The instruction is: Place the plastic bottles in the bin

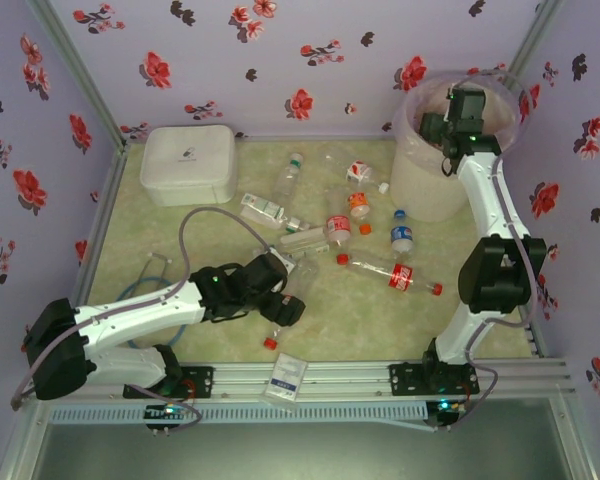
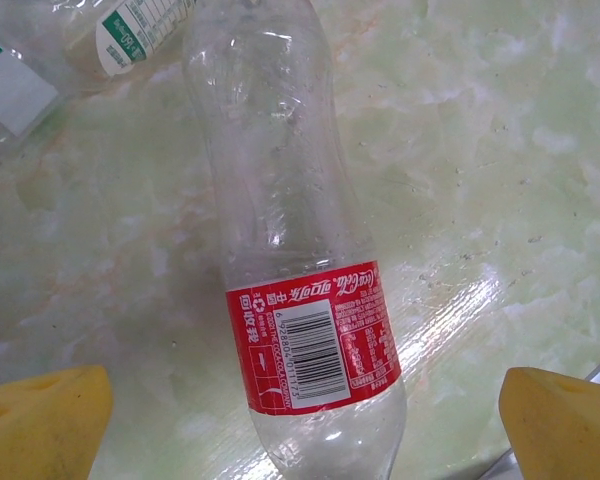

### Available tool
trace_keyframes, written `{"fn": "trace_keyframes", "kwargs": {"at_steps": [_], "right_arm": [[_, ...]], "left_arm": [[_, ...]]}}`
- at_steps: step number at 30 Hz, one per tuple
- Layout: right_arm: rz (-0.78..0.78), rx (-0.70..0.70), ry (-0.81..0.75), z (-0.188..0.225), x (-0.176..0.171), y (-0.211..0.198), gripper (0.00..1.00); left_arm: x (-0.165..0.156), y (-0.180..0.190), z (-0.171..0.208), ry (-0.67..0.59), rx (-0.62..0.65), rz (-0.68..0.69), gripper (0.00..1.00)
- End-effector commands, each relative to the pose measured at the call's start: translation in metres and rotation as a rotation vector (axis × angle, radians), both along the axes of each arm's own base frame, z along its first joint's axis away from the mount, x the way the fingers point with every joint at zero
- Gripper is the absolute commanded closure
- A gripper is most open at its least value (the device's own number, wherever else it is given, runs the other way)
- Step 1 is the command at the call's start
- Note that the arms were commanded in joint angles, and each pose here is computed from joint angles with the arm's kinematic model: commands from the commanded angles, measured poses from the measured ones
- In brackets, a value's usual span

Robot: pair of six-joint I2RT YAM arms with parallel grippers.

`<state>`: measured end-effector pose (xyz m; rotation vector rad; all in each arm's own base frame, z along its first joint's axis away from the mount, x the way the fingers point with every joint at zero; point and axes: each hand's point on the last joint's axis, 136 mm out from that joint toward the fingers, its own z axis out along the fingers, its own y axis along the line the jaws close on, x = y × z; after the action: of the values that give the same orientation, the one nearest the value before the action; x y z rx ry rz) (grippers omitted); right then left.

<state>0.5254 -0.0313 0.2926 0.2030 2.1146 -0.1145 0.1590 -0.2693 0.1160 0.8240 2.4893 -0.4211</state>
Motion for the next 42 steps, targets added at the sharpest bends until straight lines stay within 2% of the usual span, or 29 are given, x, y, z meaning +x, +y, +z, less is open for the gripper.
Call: {"fn": "trace_keyframes", "kwargs": {"at_steps": [1, 5, 11, 18, 21, 27, 32, 36, 41, 42], "right_arm": [[-0.002, 0.011, -0.039, 0.029, -0.011, -0.001, 0.11], [-0.001, 0.005, -0.084, 0.061, -0.023, -0.002, 0.01], [0.003, 0.025, -0.160, 0.106, -0.047, 0.001, 0.01], [0.058, 0.120, -0.230, 0.137, -0.084, 0.018, 0.01], [0.135, 0.218, -0.240, 0.139, -0.103, 0.037, 0.01], [0.396, 0.547, -0.320, 0.147, -0.143, 0.099, 0.01], [0.586, 0.754, -0.263, 0.133, -0.168, 0.143, 0.01], [0.588, 0.735, -0.178, 0.104, -0.190, 0.152, 0.01], [0.600, 0.783, -0.035, 0.061, -0.216, 0.162, 0.05], [0.597, 0.787, -0.002, 0.051, -0.220, 0.165, 0.06]], "left_arm": [[-0.011, 0.004, -0.014, 0.055, 0.029, 0.002, 0.00], [-0.018, 0.008, -0.024, 0.084, 0.053, 0.001, 0.00], [-0.022, 0.013, -0.038, 0.117, 0.101, 0.004, 0.00], [-0.034, 0.010, -0.054, 0.184, 0.123, -0.023, 0.00], [-0.036, 0.007, -0.061, 0.193, 0.114, -0.028, 0.00], [-0.025, -0.004, -0.074, 0.172, 0.143, -0.037, 0.02], [-0.020, -0.014, -0.077, 0.154, 0.134, -0.047, 0.15], [-0.019, -0.016, -0.079, 0.151, 0.144, -0.063, 0.34], [-0.021, -0.018, -0.069, 0.139, 0.115, -0.085, 0.57], [-0.020, -0.017, -0.064, 0.133, 0.109, -0.084, 0.60]]}}
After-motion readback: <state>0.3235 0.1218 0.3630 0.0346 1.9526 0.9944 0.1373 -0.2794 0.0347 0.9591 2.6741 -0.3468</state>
